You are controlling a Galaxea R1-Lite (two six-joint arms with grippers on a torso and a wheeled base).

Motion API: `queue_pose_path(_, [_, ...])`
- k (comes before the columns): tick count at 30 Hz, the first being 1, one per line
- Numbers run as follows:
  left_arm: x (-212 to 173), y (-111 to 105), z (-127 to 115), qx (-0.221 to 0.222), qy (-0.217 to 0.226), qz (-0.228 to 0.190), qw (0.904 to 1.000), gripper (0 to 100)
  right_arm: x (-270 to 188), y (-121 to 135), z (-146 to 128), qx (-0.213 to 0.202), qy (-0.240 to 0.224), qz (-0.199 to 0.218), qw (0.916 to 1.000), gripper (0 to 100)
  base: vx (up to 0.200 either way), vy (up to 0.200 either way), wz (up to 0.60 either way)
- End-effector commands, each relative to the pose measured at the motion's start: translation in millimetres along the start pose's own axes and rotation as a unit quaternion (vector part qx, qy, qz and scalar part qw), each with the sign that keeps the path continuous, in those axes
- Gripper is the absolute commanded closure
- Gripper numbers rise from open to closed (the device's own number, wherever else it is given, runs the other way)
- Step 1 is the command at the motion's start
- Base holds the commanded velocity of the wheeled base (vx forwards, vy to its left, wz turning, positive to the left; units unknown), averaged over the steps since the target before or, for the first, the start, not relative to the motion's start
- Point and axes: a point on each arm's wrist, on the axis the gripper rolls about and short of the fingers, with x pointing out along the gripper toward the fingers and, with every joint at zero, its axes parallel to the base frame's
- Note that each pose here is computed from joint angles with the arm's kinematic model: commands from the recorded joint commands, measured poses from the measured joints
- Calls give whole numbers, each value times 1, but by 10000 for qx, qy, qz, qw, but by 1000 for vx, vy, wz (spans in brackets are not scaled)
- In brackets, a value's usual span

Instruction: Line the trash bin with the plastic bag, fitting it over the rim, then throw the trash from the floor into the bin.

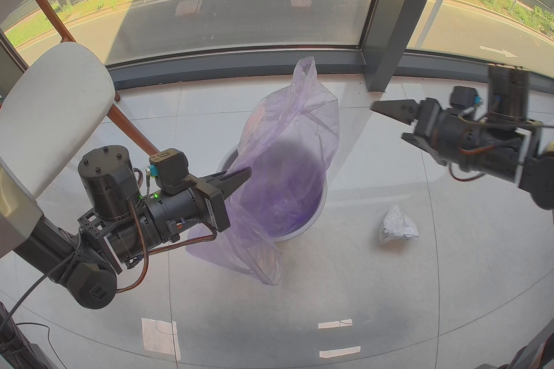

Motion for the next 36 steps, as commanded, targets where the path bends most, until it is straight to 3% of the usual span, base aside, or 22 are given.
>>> queue_pose_path(1, [-3,-3,6,9,-105,24,9999,100,108,21,-54,842,575,-80,9948,0,0,0,0])
queue_pose_path(8, [-2,-6,6,21,-110,-31,9999,100,108,27,-58,760,648,-57,9950,0,0,0,0])
queue_pose_path(18, [0,-9,5,32,-87,-74,9999,100,94,44,-38,769,327,152,9964,0,0,0,0])
queue_pose_path(23, [0,-7,4,27,-79,-33,10000,100,77,44,-35,774,447,22,9960,0,0,0,0])
queue_pose_path(29, [1,-7,5,29,-91,-12,10000,100,59,45,-13,807,170,68,9966,0,0,0,0])
queue_pose_path(36, [1,-8,4,25,-74,-24,10000,100,63,44,-13,811,159,46,9966,0,0,0,0])
